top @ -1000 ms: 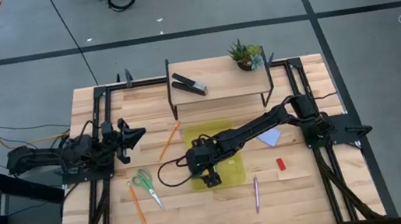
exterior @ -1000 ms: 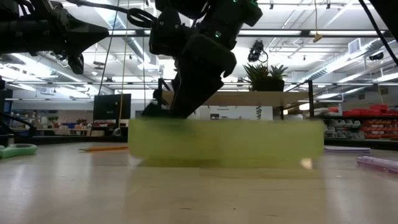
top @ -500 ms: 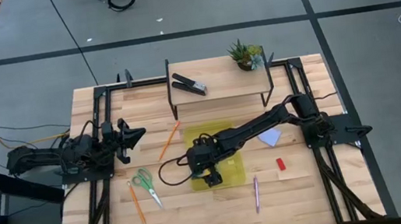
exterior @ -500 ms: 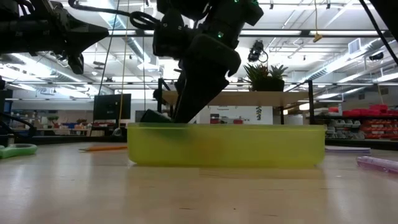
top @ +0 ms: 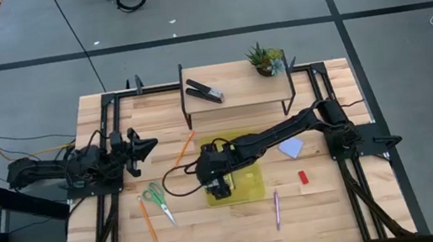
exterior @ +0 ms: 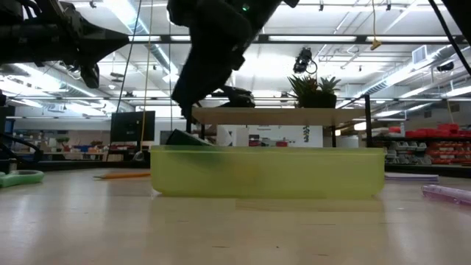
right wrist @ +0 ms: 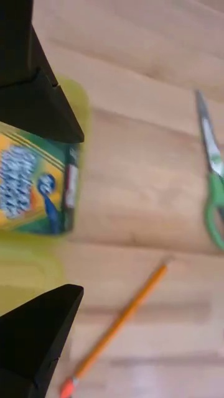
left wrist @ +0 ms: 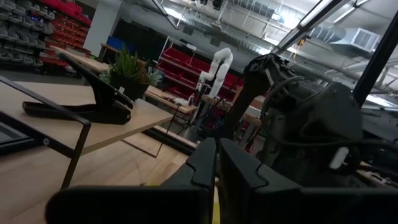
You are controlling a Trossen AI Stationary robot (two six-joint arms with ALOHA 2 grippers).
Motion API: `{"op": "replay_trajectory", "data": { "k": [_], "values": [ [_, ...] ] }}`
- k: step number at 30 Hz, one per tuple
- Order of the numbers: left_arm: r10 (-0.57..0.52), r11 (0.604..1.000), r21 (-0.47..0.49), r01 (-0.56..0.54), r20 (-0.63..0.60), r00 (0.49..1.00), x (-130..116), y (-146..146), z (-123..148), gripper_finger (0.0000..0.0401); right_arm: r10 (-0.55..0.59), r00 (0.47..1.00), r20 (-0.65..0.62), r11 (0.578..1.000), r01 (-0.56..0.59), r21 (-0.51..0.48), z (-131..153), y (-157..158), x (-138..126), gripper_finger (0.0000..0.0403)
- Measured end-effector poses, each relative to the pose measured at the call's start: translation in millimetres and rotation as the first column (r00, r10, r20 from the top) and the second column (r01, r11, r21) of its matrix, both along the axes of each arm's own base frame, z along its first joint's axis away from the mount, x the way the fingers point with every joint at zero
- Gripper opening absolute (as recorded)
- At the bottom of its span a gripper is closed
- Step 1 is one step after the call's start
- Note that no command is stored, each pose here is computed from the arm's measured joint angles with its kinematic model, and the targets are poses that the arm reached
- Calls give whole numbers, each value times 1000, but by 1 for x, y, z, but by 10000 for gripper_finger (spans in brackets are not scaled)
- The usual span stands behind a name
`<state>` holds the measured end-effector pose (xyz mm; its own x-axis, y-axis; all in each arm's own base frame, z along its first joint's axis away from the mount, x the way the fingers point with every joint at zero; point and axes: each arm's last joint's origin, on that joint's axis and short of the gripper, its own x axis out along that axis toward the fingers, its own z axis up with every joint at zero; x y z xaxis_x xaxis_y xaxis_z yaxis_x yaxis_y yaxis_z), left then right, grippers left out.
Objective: Pack school essentials
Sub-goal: Put the crayon box into the yellow supply box
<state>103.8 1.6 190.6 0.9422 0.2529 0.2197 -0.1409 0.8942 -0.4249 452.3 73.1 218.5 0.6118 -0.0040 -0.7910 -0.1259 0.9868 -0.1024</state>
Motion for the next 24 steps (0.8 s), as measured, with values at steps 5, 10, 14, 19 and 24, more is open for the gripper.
{"op": "replay_trajectory", "data": {
  "k": [5, 10, 14, 19, 24],
  "values": [
    [-1, 1000, 0, 1, -2, 1000, 0, 0, 0, 26, -64, 997, 41, 997, 65, -29, -3, -2, 5, 400],
    [0, 1000, -1, 0, 5, 1000, 0, 0, 0, 34, -79, 996, 46, 995, 82, -63, -18, -5, 9, 400],
    [0, 1000, -1, 0, 2, 1000, 0, 0, 0, 36, -101, 995, 21, 992, 103, -67, -29, -10, 12, 400],
    [0, 1000, 2, 0, -18, 1000, 1, 0, -2, 29, -110, 994, 7, 991, 111, -71, -34, -14, 13, 400],
    [-1, 1000, 1, 1, -17, 1000, 1, 0, -1, 25, -99, 995, -20, 992, 98, -83, -38, -14, 12, 400]
  ]
}}
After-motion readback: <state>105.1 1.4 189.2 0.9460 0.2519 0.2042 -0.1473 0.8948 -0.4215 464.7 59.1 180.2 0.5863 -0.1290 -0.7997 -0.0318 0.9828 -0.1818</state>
